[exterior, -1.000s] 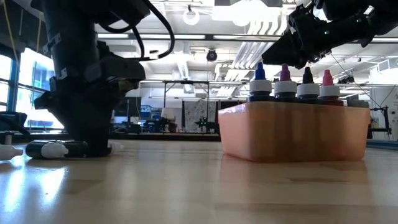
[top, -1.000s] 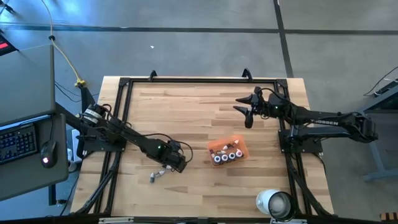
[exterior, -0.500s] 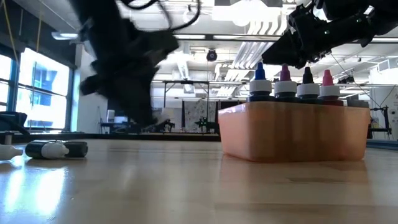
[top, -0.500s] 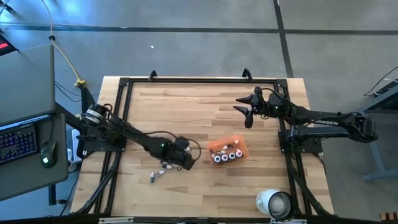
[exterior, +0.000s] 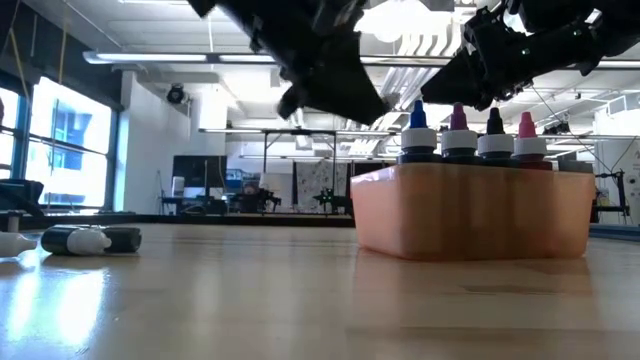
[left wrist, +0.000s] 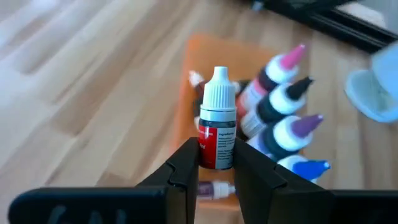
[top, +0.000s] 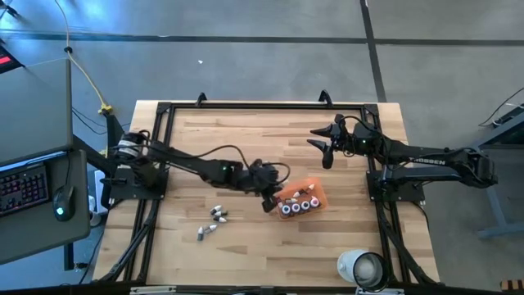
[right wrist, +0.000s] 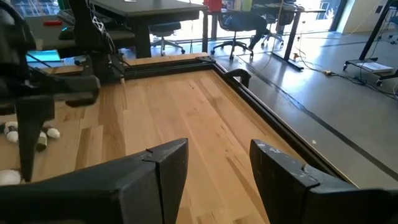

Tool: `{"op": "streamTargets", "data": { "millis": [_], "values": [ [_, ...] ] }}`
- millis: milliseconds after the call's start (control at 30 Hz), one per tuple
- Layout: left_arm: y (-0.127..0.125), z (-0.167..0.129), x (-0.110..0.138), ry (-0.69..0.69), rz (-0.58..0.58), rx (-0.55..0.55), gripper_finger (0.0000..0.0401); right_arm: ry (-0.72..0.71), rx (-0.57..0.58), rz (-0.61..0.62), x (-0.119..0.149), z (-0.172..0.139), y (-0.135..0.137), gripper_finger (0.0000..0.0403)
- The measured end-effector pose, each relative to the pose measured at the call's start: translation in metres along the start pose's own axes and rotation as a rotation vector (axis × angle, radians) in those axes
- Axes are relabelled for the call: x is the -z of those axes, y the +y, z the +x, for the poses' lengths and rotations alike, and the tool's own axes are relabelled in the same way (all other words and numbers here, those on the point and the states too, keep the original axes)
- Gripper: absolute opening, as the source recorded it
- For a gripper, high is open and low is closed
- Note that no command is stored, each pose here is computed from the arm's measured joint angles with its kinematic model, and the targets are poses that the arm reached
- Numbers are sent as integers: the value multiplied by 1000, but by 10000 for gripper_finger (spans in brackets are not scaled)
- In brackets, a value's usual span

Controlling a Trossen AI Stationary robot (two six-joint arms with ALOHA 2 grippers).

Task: Pick & Place food coloring
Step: Put the small red food coloring bottle into the orange bin, then put the top small green food coloring bottle into the orange bin

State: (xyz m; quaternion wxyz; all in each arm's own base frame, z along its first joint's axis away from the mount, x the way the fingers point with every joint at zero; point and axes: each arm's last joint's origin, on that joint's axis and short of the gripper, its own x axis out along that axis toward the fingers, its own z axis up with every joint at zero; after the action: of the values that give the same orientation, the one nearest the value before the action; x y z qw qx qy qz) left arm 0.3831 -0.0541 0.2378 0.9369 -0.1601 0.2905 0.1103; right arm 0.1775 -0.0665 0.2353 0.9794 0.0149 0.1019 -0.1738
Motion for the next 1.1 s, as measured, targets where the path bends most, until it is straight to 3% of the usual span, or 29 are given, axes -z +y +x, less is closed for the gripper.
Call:
{"op": "streamTargets", "data": {
  "millis": [133, 400, 667, 1100],
  "values": [
    [0, 14, 1, -20, 9, 43, 76, 2, 0, 0, 0, 0, 0, 167],
    [4, 41, 24, 63, 26, 19, 76, 5, 0, 0, 0, 0, 0, 167],
    [5, 43, 27, 78, 99, 14, 78, 4, 0, 0, 0, 0, 0, 167],
    [2, 38, 20, 80, 134, 16, 161, 4, 0, 0, 0, 0, 0, 167]
  ]
}}
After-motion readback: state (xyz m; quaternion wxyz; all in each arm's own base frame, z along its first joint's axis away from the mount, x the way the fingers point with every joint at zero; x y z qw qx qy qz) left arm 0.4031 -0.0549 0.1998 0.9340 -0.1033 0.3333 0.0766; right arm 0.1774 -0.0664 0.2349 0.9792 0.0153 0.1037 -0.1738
